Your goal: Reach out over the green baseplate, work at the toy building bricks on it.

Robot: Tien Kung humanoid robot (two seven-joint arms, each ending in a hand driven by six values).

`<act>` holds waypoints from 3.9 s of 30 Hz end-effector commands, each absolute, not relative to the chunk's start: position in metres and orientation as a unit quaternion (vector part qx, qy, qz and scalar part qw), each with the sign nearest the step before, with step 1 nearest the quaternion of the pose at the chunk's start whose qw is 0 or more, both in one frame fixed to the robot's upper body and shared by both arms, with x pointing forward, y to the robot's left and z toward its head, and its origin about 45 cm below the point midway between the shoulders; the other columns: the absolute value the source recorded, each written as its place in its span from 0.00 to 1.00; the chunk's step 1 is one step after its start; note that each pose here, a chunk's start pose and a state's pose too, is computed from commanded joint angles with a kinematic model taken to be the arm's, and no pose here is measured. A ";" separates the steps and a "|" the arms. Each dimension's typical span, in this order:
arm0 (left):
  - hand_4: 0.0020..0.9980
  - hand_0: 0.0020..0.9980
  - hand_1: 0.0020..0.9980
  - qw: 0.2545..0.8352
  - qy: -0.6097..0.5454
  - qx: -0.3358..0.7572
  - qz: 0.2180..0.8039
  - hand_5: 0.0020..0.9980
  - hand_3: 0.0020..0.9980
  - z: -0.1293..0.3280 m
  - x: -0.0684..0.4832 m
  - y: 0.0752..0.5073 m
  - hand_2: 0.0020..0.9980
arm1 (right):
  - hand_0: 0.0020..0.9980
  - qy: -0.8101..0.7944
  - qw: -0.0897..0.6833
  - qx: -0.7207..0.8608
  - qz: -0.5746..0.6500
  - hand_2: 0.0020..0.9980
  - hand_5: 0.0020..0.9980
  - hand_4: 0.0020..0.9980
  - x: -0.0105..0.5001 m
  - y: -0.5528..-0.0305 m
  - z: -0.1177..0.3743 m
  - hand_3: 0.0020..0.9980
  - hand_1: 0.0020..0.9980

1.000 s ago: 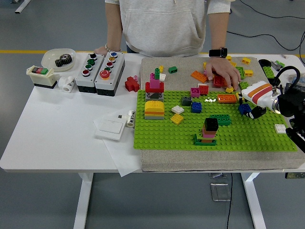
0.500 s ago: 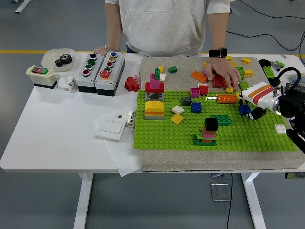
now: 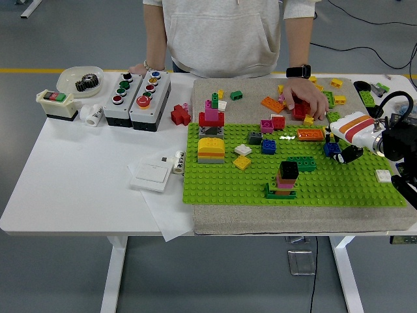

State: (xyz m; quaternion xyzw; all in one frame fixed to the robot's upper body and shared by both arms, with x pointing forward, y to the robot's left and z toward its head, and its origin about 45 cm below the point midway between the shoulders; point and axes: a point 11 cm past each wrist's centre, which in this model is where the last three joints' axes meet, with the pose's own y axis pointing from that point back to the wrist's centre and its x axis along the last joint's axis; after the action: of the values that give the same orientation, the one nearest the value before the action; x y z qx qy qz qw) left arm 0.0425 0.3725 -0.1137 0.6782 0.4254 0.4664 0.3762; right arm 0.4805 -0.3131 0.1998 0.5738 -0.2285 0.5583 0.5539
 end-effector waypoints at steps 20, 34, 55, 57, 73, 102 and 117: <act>0.88 0.45 0.57 0.371 0.430 0.682 0.462 0.91 0.83 -0.114 0.033 0.374 0.68 | 0.25 -0.250 0.512 0.592 0.570 0.49 0.32 0.62 0.480 -0.301 0.220 0.49 0.42; 0.87 0.44 0.57 0.368 0.432 0.682 0.461 0.91 0.82 -0.115 0.028 0.376 0.68 | 0.25 -0.264 0.440 0.584 0.628 0.49 0.32 0.61 0.459 -0.278 0.283 0.49 0.41; 0.87 0.44 0.57 0.366 0.432 0.684 0.460 0.92 0.82 -0.114 0.024 0.378 0.67 | 0.25 -0.198 0.380 0.567 0.703 0.49 0.34 0.63 0.363 -0.220 0.329 0.50 0.42; 0.87 0.44 0.57 0.366 0.433 0.684 0.460 0.92 0.82 -0.115 0.024 0.378 0.67 | 0.25 -0.196 0.380 0.571 0.701 0.49 0.34 0.63 0.358 -0.215 0.325 0.50 0.42; 0.87 0.44 0.57 0.366 0.431 0.686 0.458 0.92 0.82 -0.114 0.024 0.378 0.67 | 0.24 -0.238 0.411 0.567 0.673 0.50 0.36 0.66 0.355 -0.213 0.314 0.50 0.42; 0.86 0.43 0.56 0.364 0.427 0.692 0.454 0.92 0.82 -0.114 0.023 0.381 0.67 | 0.23 -0.236 0.457 0.590 0.622 0.51 0.40 0.71 0.353 -0.209 0.305 0.51 0.42; 0.86 0.43 0.56 0.365 0.426 0.693 0.453 0.92 0.82 -0.113 0.023 0.381 0.66 | 0.22 -0.233 0.452 0.595 0.623 0.51 0.41 0.72 0.351 -0.201 0.301 0.51 0.42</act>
State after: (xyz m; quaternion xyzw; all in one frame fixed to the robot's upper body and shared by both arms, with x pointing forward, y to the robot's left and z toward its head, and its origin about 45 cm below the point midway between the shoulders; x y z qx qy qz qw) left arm 0.0228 0.3813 -0.1134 0.6927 0.4264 0.4531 0.3649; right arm 0.3509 -0.2008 0.3007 0.5945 -0.2333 0.6228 0.4519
